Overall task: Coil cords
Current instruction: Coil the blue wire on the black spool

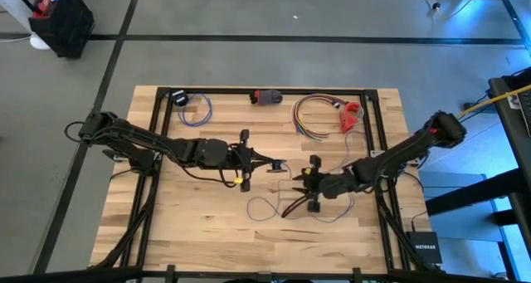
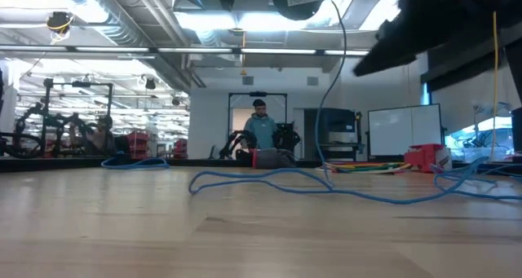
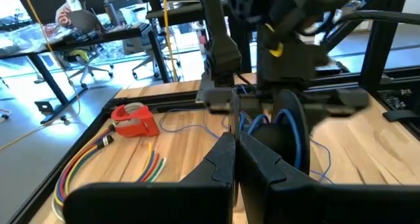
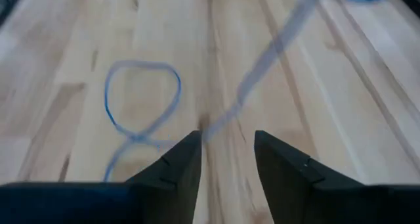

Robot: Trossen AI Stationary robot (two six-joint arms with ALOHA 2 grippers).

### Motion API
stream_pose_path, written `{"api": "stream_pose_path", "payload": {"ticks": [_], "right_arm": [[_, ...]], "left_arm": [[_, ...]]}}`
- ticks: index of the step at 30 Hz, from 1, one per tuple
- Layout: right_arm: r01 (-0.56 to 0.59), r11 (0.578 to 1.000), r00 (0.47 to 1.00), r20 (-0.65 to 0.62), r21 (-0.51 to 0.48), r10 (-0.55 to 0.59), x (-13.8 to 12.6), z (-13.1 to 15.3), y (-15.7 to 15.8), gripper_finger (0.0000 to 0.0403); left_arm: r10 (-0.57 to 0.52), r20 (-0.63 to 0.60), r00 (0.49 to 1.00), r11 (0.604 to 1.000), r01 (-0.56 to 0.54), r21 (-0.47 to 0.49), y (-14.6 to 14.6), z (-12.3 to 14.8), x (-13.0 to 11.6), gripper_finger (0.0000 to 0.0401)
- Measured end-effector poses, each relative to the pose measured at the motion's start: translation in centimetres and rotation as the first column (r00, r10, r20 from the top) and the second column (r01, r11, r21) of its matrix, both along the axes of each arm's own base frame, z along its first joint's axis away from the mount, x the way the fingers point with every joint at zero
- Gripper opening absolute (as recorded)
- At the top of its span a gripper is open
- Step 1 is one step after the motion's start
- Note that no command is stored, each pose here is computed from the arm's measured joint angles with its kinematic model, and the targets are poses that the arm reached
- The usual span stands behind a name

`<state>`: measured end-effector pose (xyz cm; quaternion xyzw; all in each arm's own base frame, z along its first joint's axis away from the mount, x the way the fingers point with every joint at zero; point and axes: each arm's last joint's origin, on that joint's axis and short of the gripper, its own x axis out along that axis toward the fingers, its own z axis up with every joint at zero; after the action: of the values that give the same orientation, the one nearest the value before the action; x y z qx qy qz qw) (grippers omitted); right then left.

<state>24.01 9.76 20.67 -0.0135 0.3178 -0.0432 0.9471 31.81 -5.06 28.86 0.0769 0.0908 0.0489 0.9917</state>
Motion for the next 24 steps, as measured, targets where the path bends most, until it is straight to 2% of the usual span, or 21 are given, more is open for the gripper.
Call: {"api": "stream_pose_path", "payload": {"ticks": [5,8,12,16,19,24], "right_arm": [[0.013,1.0,0.999,-0.03,0.007,-0.013,-1.8,1.5,-0.8,0.0147],[0.033,0.999,0.998,0.053,-0.037,-0.031,-2.2,2.8,-1.2,0.0147],[0.109,0.978,0.974,0.216,-0.177,-0.07,-2.0,4.7,-1.5,0.0147],[0.109,0.962,0.939,0.342,-0.252,-0.017,-0.9,6.1,-1.7,0.0147],[0.057,0.969,0.924,0.38,-0.242,0.041,0.0,6.5,-2.4,0.0147],[-0.016,0.986,0.912,0.402,-0.165,0.082,1.0,6.4,-3.9,0.0147]], "left_arm": [[0.0,-0.013,1.0,1.0,0.0,0.002,0.0,-0.1,0.0,0.0],[-0.004,-0.031,1.0,1.0,0.004,0.01,0.0,-0.3,0.0,0.0],[-0.069,-0.032,0.997,0.998,0.069,0.001,-0.2,-0.3,0.0,0.0],[-0.079,-0.043,0.996,0.997,0.079,0.012,-0.2,-0.4,0.0,0.0],[-0.076,-0.051,0.996,0.997,0.077,0.013,-0.1,-0.5,0.0,0.0],[-0.076,-0.051,0.996,0.997,0.077,0.015,-0.1,-0.5,0.0,0.0]]}}
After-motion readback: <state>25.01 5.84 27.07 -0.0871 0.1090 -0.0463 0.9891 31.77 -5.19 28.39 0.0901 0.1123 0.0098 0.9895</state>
